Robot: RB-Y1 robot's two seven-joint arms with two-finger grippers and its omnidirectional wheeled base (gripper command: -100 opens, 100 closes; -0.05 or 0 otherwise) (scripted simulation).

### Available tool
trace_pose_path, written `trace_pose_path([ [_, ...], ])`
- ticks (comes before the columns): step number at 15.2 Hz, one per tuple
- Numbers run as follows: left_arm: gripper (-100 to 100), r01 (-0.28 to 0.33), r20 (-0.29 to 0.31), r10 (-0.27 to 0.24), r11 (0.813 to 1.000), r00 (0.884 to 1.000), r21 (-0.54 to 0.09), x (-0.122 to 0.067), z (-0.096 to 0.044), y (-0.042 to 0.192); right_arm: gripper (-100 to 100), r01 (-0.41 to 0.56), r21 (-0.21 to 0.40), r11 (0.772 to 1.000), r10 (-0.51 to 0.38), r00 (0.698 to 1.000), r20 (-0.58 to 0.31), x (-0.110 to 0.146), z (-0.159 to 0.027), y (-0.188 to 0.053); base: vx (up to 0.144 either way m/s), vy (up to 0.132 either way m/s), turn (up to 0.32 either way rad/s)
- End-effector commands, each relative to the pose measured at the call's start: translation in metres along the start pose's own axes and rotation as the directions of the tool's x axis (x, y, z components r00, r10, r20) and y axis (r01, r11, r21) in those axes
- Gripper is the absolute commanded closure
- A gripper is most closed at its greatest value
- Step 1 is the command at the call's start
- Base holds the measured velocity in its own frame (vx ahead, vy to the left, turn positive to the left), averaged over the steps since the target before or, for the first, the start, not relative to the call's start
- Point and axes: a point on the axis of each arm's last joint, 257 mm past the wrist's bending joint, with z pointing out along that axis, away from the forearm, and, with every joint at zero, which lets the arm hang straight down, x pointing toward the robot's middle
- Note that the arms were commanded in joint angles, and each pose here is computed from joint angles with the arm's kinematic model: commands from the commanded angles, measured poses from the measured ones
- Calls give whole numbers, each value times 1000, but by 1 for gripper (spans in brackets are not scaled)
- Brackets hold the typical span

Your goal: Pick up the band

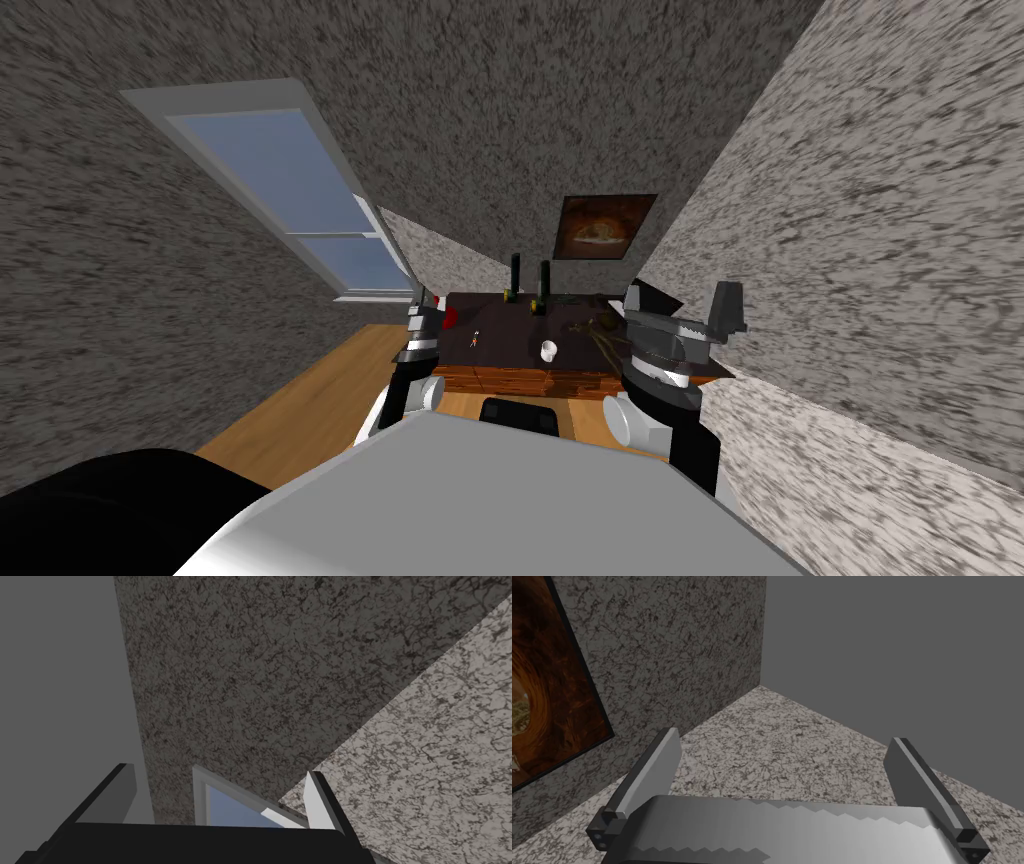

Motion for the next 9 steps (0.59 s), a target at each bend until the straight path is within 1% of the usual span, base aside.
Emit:
trace_pose_path([
  [1,-100,-11,-24,11,1000,1000,-23,-1,0,7,0,0,0,1000,0,1000,0,0,0,0,-2,-1,-64],
  [2,-100,-18,-39,16,999,999,-44,-3,-1,14,0,0,0,1000,0,1000,0,0,0,0,-6,1,-166],
  [3,-100,-18,-39,17,999,999,-44,-3,-1,14,0,0,0,1000,0,1000,0,0,0,0,-8,6,-124],
  [5,-100,-29,-58,23,994,998,-105,-12,-3,33,0,0,0,1000,0,1000,0,0,0,0,-11,5,-133],
  [6,-100,-29,-58,23,994,998,-105,-12,-3,33,0,0,0,1000,0,1000,0,0,0,0,-14,7,-140],
  [8,-100,-32,-55,22,983,998,-183,-28,-6,58,0,0,0,1000,0,1000,0,0,0,0,-16,7,-237],
  [9,-100,-32,-55,22,983,998,-183,-28,-6,58,0,0,0,1000,0,1000,0,0,0,0,-18,12,-212],
])
